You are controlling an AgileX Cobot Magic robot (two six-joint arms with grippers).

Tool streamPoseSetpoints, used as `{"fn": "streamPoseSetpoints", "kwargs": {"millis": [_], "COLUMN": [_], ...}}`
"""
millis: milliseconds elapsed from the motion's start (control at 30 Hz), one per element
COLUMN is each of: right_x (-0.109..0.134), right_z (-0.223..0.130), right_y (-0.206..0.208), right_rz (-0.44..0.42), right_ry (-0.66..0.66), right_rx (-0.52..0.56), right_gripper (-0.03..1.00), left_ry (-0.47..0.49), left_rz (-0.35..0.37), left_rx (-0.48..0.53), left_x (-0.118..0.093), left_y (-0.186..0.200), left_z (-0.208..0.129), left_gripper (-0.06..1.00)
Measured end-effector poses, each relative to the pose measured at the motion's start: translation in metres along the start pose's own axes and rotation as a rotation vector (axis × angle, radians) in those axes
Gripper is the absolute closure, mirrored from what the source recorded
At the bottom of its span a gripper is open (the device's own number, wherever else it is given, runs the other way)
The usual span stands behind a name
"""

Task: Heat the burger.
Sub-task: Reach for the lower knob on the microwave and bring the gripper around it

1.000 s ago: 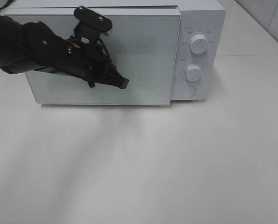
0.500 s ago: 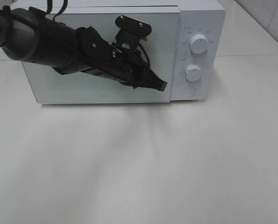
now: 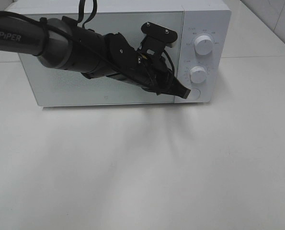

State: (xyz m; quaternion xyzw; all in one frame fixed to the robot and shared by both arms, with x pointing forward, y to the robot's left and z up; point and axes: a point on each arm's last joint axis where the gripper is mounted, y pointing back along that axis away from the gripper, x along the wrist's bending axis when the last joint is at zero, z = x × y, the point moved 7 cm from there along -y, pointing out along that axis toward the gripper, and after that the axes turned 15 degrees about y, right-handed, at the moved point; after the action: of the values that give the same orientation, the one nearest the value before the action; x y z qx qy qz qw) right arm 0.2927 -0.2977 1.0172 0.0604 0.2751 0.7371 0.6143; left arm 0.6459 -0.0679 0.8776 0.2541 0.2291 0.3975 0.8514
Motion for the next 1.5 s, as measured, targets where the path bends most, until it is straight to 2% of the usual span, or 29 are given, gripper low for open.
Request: {"fn": "streamPoseSetpoints", "kwargs": {"millis": [333,500,633,667,733,767,800,900,967,1100,1167,1300,1367,1400,1433,1500], "right_x": [0.000,0.000,0.000,0.000,0.000,0.000,0.000,0.000,0.000,0.000,0.000,0.000,0.000,0.000,0.000,0.000], "right_z": [0.000,0.000,0.000,0.000,0.000,0.000,0.000,0.000,0.000,0.000,0.000,0.000,0.000,0.000,0.000,0.000], "right_y": [0.000,0.000,0.000,0.000,0.000,0.000,0.000,0.000,0.000,0.000,0.000,0.000,0.000,0.000,0.000,0.000], "right_rz": [0.000,0.000,0.000,0.000,0.000,0.000,0.000,0.000,0.000,0.000,0.000,0.000,0.000,0.000,0.000,0.000], "right_ry": [0.000,0.000,0.000,0.000,0.000,0.000,0.000,0.000,0.000,0.000,0.000,0.000,0.000,0.000,0.000,0.000], "right_rx": [0.000,0.000,0.000,0.000,0.000,0.000,0.000,0.000,0.000,0.000,0.000,0.000,0.000,0.000,0.000,0.000], "right_gripper": [0.26,0.26,0.26,0.26,0.26,0.26,0.26,0.26,0.26,0.26,0.26,0.26,0.26,0.26,0.26,0.26], "left_ry": [-0.071,-0.133,-0.116,-0.070,-0.036,0.039,0.071,0.113,0.241,0.281,0.306,0.294,0.294,0.294,0.293,0.299], "left_rz": [-0.046,-0.090,-0.118,-0.126,-0.126,-0.108,-0.097,-0.081,-0.019,0.011,0.062,0.108,0.186,0.186,0.257,0.285], "left_rx": [0.101,0.142,0.187,0.222,0.241,0.283,0.297,0.318,0.392,0.415,0.405,0.371,0.357,0.357,0.353,0.349], "left_x": [-0.004,-0.011,-0.017,-0.018,-0.017,-0.008,-0.003,0.003,0.028,0.039,0.053,0.057,0.063,0.063,0.071,0.074], "left_y": [0.012,0.052,0.075,0.090,0.098,0.112,0.119,0.127,0.159,0.175,0.209,0.236,0.263,0.263,0.280,0.287], "left_z": [-0.003,0.020,0.026,0.029,0.030,0.031,0.032,0.033,0.034,0.035,0.043,0.049,0.049,0.049,0.047,0.047], "left_gripper": [0.94,0.94,0.94,0.94,0.94,0.94,0.94,0.94,0.94,0.94,0.94,0.94,0.94,0.94,0.94,0.94]}}
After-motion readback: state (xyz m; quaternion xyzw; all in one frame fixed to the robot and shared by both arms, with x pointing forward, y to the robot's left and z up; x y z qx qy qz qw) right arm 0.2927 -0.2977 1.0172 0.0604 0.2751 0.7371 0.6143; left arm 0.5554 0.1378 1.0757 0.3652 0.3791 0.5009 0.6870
